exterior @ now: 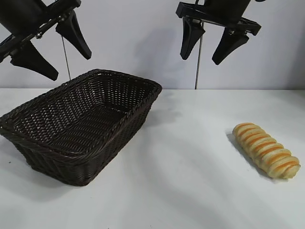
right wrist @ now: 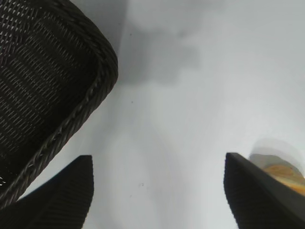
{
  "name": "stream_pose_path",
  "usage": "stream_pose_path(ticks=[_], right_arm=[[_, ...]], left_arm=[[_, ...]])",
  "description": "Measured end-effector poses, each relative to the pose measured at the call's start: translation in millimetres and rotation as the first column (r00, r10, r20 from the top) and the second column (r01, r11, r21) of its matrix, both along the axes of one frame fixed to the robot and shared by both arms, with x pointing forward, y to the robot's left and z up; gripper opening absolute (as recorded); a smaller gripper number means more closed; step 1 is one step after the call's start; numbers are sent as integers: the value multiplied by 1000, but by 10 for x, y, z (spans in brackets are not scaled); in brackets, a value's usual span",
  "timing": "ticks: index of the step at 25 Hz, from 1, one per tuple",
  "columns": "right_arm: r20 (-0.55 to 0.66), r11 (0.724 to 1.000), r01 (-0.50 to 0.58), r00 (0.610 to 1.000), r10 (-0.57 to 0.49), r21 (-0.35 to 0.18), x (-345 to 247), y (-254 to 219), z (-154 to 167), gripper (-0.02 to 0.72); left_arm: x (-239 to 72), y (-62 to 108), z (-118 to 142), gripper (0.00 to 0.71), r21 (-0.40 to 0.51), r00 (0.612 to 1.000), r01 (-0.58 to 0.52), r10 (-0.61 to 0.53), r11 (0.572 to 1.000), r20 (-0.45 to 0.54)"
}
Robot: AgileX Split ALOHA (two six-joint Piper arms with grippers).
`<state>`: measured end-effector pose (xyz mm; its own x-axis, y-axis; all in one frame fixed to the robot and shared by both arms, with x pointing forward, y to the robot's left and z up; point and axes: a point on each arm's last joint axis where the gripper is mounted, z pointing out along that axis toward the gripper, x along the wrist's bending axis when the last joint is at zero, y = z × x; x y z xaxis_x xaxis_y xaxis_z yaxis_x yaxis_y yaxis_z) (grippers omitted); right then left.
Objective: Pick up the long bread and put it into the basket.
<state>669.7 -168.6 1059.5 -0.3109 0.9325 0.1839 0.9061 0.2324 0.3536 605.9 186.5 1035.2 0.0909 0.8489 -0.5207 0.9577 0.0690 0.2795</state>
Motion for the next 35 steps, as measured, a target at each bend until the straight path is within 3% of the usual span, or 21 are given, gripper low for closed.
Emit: stream_pose_path(ticks=[7, 13, 23, 29, 35], right_arm=[[0, 1000, 1, 1000, -1, 1, 0, 1, 0, 549], [0, 1000, 1, 1000, -1, 1, 0, 1, 0, 549], [0, 1000, 1, 1000, -1, 1, 0, 1, 0, 549], [0, 1000, 1, 1000, -1, 1, 0, 1, 0, 549], [0, 1000, 1, 1000, -1, 4, 0, 3, 1, 549]], left_arm=[[16, 2, 4, 540, -1, 1000, -11, 11, 1000, 15], [-53, -8, 2, 540, -4, 999, 30, -30, 1000, -44], [-491, 89, 179, 540, 23, 997, 58, -57, 998, -54], [-842, 195, 123, 540, 16, 991, -103, 104, 995, -87], [-963, 246, 11, 540, -12, 942, -303, 297, 953, -158]])
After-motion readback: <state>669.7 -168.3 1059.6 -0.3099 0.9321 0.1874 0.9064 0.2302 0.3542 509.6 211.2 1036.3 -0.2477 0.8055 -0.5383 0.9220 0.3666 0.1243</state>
